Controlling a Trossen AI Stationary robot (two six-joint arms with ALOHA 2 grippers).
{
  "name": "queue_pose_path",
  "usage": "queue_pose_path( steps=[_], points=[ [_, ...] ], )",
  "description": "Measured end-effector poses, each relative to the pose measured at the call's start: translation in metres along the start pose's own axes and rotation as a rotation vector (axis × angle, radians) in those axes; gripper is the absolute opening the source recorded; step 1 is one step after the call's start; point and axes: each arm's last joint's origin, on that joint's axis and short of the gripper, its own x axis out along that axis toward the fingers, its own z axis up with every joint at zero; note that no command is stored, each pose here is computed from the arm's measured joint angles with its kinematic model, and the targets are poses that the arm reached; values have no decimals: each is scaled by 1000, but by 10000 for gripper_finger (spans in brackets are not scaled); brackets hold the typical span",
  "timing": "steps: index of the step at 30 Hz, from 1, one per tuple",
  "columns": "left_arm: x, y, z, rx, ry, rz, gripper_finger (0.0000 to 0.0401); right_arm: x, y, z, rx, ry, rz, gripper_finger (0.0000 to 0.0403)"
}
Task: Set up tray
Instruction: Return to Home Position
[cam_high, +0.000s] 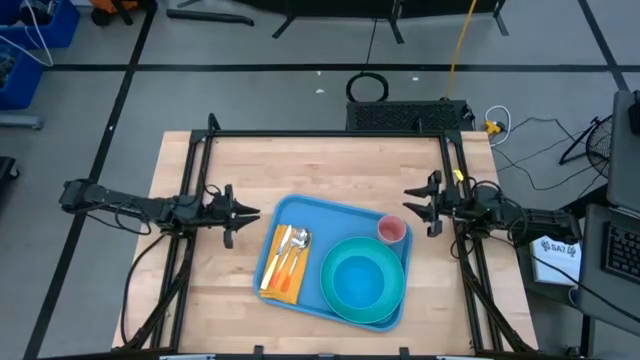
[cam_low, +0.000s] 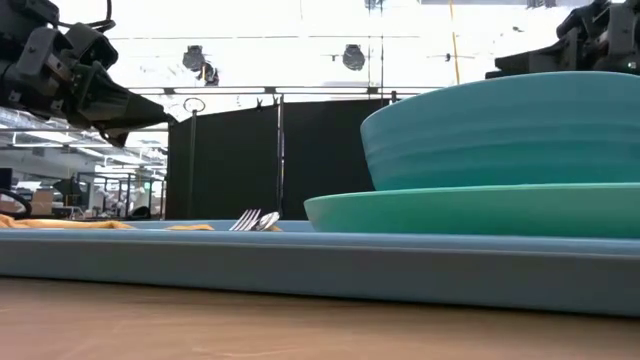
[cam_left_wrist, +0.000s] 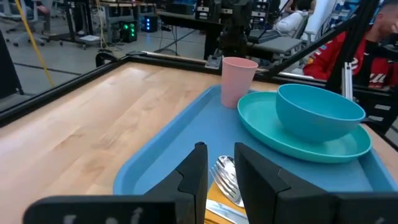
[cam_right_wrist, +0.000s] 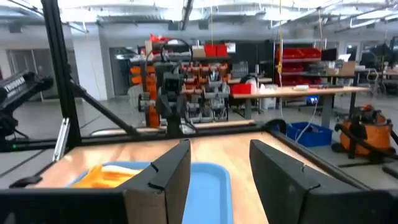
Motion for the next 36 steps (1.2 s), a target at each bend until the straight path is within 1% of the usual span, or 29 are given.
queue_pose_path(
  steps=[4,7,9,22,36],
  points=[
    [0,0,1,24,-6,5,81,0,0,4,-10,-40,6,155],
    [0,0,1,42,-16,5,81,0,2,4,0,-41,61,155],
    [0,0,2,44,-16,4,81,0,3,2,17,-15,85,155],
    [0,0,1,50,-15,2,81,0,2,-2,25,28,79,155],
    [0,0,2,50,-15,2,81,0,2,-2,25,26,78,155]
  ],
)
